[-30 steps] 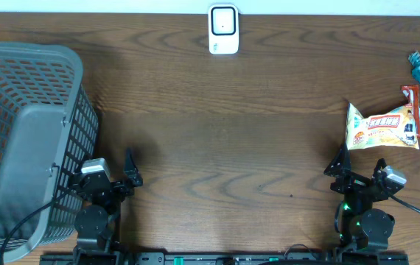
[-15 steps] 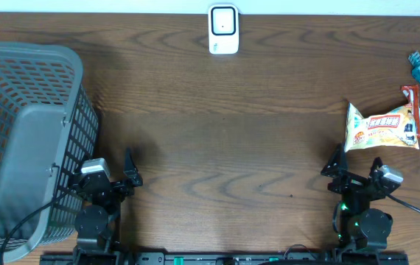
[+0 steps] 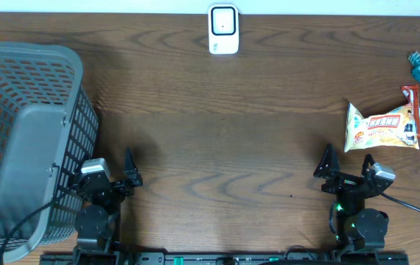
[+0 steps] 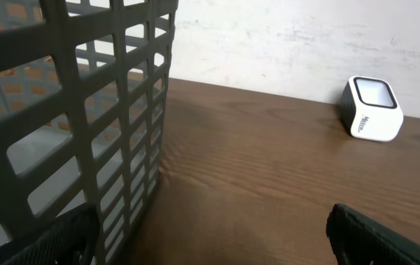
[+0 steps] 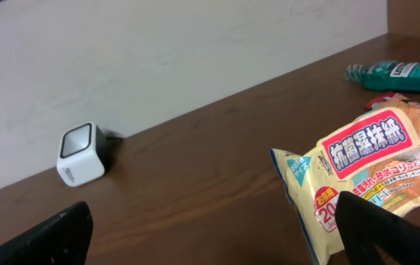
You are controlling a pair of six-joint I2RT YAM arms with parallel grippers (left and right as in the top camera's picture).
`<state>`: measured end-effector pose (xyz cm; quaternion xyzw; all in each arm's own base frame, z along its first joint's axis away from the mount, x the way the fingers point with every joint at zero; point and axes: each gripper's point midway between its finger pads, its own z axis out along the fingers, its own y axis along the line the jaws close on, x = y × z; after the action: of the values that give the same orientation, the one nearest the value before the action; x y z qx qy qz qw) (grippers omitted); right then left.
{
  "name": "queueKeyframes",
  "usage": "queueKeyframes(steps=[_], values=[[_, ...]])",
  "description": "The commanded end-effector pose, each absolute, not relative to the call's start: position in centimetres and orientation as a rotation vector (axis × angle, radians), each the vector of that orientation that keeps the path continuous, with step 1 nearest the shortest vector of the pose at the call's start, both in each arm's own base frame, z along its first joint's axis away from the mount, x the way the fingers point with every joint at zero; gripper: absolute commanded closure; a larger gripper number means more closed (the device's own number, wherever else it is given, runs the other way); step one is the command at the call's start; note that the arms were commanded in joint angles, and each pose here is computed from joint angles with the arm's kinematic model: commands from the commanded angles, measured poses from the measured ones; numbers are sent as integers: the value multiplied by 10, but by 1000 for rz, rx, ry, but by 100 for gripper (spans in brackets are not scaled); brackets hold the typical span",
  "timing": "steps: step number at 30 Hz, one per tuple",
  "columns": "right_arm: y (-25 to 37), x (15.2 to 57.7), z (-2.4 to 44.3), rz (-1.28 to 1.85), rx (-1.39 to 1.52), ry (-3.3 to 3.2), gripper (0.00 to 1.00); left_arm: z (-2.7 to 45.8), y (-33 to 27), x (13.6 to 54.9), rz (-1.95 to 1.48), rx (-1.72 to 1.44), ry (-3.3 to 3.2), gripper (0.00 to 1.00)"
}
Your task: Scan the item barcode
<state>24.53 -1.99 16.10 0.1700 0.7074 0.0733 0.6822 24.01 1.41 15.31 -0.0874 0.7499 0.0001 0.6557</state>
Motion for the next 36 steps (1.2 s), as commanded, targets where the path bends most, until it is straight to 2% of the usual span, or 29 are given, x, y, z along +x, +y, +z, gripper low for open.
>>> queueKeyframes(steps=[1,7,36], values=[[-17,245,161,98,288,1603,1,139,17,240,30,-194,1734,2],[-2,246,159,28,77,1636,1,139,17,240,30,-194,1734,2],[-2,246,158,29,76,1638,1,138,17,240,30,-194,1735,2]])
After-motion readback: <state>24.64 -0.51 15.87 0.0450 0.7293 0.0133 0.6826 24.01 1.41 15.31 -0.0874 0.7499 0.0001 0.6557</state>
